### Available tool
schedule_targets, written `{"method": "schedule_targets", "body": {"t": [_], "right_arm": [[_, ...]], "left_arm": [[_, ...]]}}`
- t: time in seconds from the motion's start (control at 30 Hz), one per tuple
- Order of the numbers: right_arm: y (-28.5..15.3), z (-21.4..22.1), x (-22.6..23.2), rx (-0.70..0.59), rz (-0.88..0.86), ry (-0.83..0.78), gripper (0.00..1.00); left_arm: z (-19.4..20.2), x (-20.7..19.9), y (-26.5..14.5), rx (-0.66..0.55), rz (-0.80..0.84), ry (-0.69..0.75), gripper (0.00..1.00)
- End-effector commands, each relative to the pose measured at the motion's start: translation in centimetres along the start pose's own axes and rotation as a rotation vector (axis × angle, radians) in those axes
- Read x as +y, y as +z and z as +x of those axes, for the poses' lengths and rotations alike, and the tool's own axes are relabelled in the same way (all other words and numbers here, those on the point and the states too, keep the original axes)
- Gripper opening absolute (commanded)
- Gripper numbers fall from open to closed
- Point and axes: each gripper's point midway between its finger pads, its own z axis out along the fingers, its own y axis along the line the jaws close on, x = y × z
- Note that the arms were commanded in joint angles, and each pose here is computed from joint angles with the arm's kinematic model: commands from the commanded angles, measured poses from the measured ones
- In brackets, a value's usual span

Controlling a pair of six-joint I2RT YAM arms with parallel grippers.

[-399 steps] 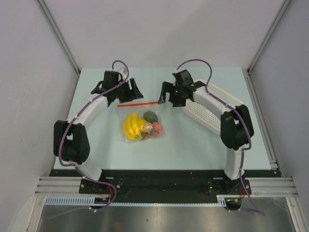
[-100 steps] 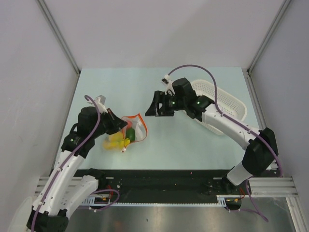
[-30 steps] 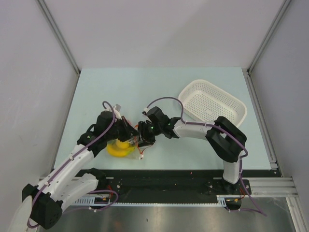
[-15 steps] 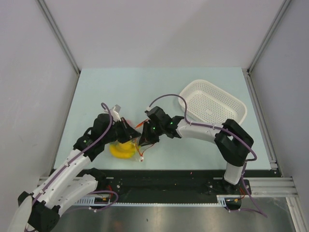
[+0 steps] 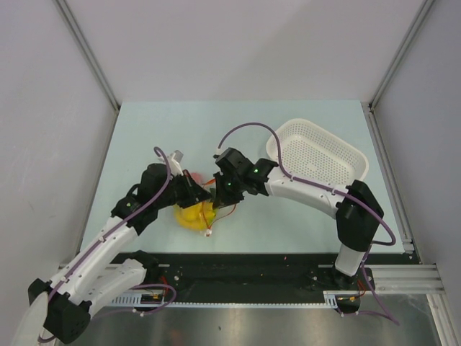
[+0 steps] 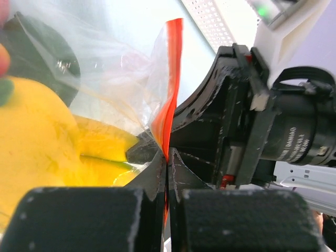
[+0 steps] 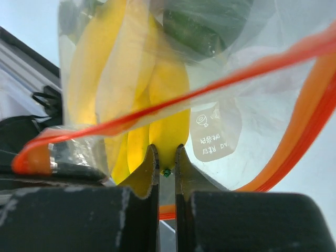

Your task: Open the zip-top bag and remove the fake food

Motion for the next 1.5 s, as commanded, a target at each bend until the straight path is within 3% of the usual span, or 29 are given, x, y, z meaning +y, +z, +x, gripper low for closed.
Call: {"method": "schedule_targets", "body": {"t": [0.0,0.03,0.37,0.5,0.57,0.77,1.03,1.27,1.47], "right_arm": [[-0.1,-0.6,-1.3,-0.014,0.071,-0.098,0.01],[0.3,-0.5,-1.6,-0.006,0.076,-0.108,0.08],[1.3,-0.7,-0.9,-0.004,0.009,-0.141,0.16],[0.4,-0.7,-0.5,-0.018,0.000,-0.141,0.32],[-0.2,-1.2,0.1,-0.042,-0.021,-0.140,0.34],[-2.3,-2.5,1.0,-0.118,-0.030,-0.121,0.54],[-2.4,-2.0,2.2,-0.117,-0.075,-0.116,0.52],[-0.8,-2.3,4.1,-0.158,-0.222,-0.039,0.33],[1.4,-1.3,3.4,-0.145,-0.255,-0.009,0.38]], "left_arm": [[-1.6,-2.7,-0.6,-0.036,0.079,0.057,0.00],[-1.5,-2.7,-0.5,-0.029,0.082,0.056,0.00],[-1.4,-3.5,-0.1,-0.007,0.117,0.045,0.00],[-1.3,-3.5,-0.1,0.000,0.121,0.042,0.00],[-1.2,-3.5,-0.1,-0.001,0.122,0.041,0.00],[-1.1,-3.7,-0.3,0.001,0.135,0.035,0.00],[-1.5,-4.8,-0.7,-0.005,0.173,0.014,0.00],[-0.8,-5.4,-0.1,0.021,0.230,-0.078,0.00],[-0.9,-5.4,-0.1,0.019,0.230,-0.094,0.00]]}}
